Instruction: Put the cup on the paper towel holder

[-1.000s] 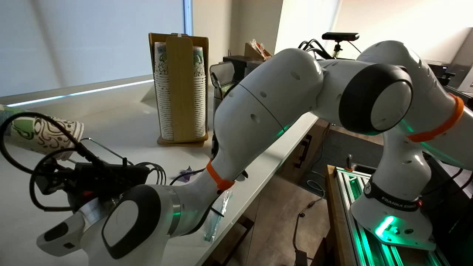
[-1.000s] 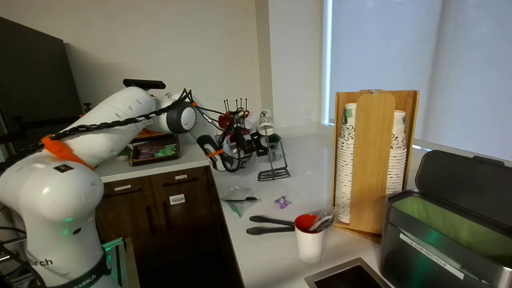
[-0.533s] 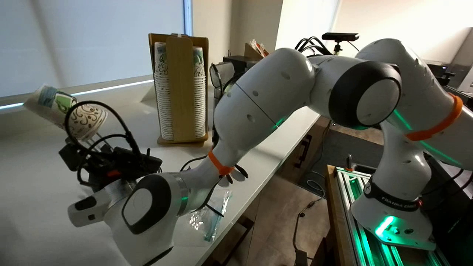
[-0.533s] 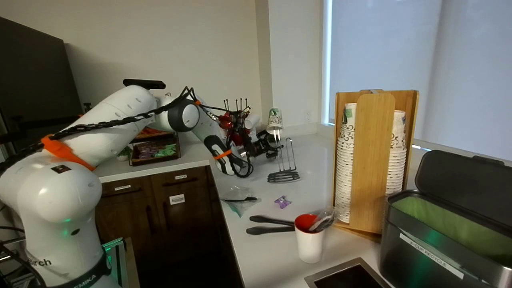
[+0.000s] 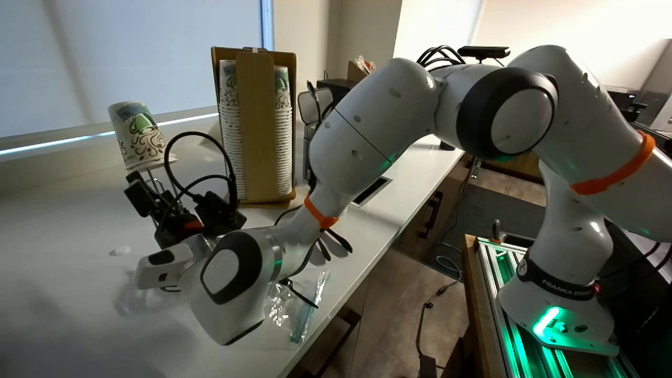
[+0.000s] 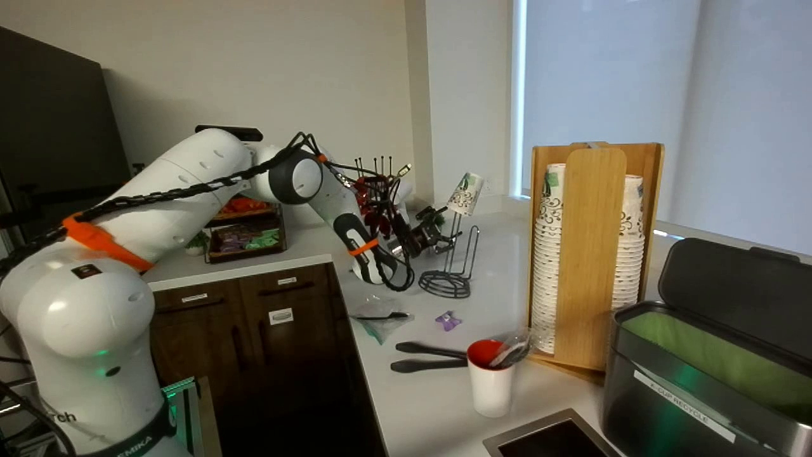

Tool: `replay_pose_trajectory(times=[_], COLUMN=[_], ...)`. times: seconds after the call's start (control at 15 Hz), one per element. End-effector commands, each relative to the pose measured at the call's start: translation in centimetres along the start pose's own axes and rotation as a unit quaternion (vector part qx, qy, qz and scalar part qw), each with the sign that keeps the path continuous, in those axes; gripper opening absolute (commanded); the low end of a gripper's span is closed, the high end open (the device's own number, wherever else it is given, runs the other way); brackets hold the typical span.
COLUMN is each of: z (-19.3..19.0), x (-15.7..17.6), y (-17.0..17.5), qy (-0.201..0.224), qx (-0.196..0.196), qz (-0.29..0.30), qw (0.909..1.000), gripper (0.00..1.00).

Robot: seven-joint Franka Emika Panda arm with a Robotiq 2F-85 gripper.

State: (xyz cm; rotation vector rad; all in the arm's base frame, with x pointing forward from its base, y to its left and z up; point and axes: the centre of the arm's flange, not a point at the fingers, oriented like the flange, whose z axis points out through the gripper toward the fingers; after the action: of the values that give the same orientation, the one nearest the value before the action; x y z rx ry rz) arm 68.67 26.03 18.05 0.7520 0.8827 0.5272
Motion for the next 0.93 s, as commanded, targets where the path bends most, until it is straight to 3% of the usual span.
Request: replay_pose_trajectory(times=[0.0,0.4,0.87], z=[-1.9,-5.7,-8.7], x=[-1.2,-1.0,-4.7], y=[1.3,3.4,0.6], qy=[0.026,0.081,0.142], qx=[0.008,0.022,0.048], qz=[0.030,-0.005,-0.128], qw=[0.9992,0.9964,0.9804], gripper=[1.00,1.00,1.00])
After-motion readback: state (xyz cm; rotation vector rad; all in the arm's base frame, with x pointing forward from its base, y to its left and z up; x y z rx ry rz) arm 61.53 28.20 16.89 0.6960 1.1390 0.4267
